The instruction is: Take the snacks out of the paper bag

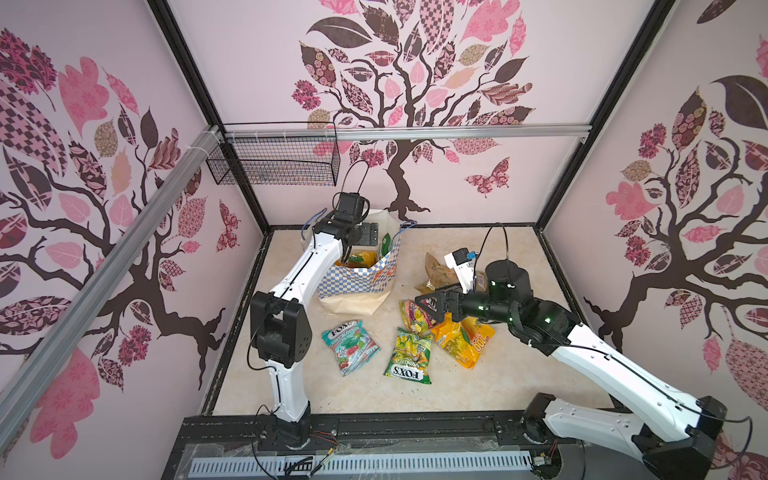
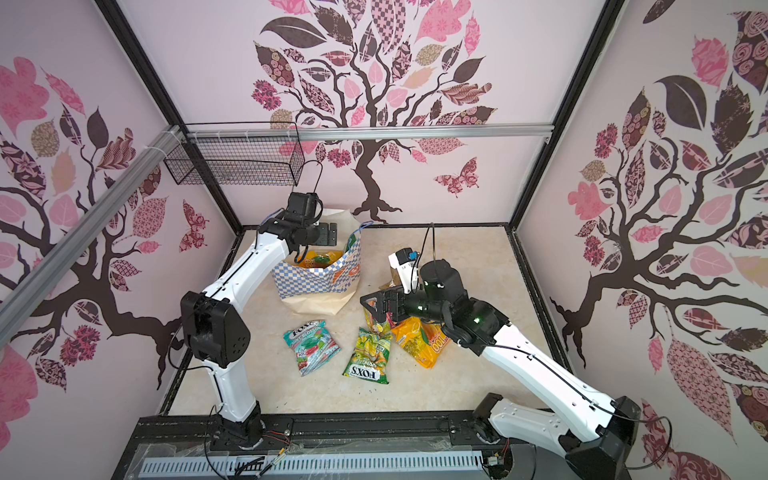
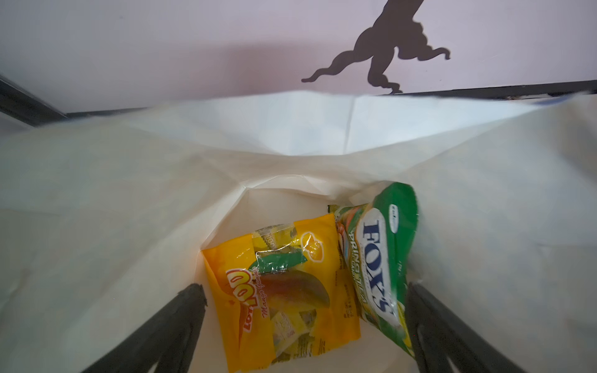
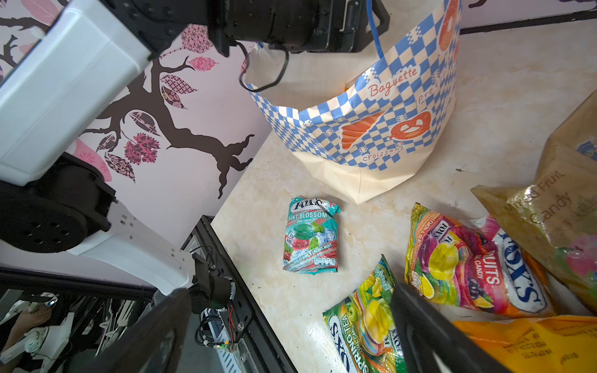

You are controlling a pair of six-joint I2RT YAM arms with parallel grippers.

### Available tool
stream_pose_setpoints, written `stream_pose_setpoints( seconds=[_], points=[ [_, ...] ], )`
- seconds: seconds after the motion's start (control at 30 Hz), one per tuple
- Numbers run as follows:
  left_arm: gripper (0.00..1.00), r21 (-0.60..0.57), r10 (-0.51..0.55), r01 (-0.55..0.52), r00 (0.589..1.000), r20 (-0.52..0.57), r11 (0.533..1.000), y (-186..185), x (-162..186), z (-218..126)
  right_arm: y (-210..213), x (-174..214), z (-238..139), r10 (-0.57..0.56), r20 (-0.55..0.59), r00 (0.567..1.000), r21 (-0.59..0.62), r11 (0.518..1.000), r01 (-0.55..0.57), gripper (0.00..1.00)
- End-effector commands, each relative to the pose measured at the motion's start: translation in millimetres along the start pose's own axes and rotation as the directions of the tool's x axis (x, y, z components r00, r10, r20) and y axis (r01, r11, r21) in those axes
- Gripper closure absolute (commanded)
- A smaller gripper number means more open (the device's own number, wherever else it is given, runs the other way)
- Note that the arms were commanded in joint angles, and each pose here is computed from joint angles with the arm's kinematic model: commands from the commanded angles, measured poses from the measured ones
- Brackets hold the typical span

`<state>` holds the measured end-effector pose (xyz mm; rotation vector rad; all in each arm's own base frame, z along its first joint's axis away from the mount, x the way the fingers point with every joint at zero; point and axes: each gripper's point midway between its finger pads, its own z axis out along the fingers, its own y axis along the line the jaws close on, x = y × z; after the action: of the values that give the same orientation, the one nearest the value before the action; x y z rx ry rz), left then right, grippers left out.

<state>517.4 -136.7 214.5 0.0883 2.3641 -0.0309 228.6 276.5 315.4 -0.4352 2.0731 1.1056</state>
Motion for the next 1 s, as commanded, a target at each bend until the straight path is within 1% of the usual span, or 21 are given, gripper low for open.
stream_pose_setpoints(
  seconds=[0.0, 0.2, 0.3, 0.5, 0.63, 0.67, 0.7, 0.83, 0.9, 0.97],
  points=[
    [0.02, 0.032, 0.018, -0.017, 0.999, -0.034, 0.999, -9, 23, 39, -2, 1, -1, 0.006, 0.003, 1.000, 0.005, 1.000, -0.006, 0.00],
    [0.02, 0.008, 0.045, -0.045, 0.998, -0.036, 0.999, -9, 40, 96, -2, 1, -2, 0.001, -0.002, 1.000, 0.008, 1.000, -0.001, 0.00],
    [0.02, 0.006, 0.039, -0.038, 0.997, -0.070, 0.999, -9, 55, 122, -2, 0, -4, -0.001, 0.005, 1.000, 0.013, 1.000, 0.001, 0.00],
    [0.02, 0.025, -0.009, 0.012, 0.990, -0.139, 1.000, -15, 91, 155, -3, 1, -5, -0.001, 0.005, 1.000, 0.020, 1.000, 0.001, 0.00],
    [0.03, 0.024, -0.018, 0.023, 0.983, -0.183, 0.999, -16, 108, 171, -3, 1, -5, -0.003, -0.001, 1.000, 0.020, 1.000, 0.003, 0.00],
    [0.03, 0.018, -0.025, 0.030, 0.977, -0.213, 0.999, -15, 111, 173, -2, 1, -6, -0.002, 0.001, 1.000, 0.020, 1.000, 0.002, 0.00],
    [0.04, 0.020, -0.027, 0.032, 0.975, -0.218, 0.999, -16, 111, 176, -2, 0, -6, -0.002, 0.003, 1.000, 0.019, 1.000, 0.002, 0.00],
    [0.13, 0.041, -0.040, 0.052, 0.963, -0.266, 0.998, -17, 111, 186, -1, -1, -6, 0.003, 0.005, 1.000, 0.014, 1.000, -0.003, 0.00],
    [0.18, 0.053, -0.047, 0.066, 0.952, -0.301, 0.996, -18, 117, 192, 0, -1, -7, 0.006, 0.007, 1.000, 0.012, 1.000, -0.006, 0.01],
    [0.26, 0.060, -0.047, 0.072, 0.941, -0.336, 0.996, -19, 123, 197, 0, -2, -7, 0.006, 0.009, 1.000, 0.013, 1.000, -0.006, 0.00]
  ],
)
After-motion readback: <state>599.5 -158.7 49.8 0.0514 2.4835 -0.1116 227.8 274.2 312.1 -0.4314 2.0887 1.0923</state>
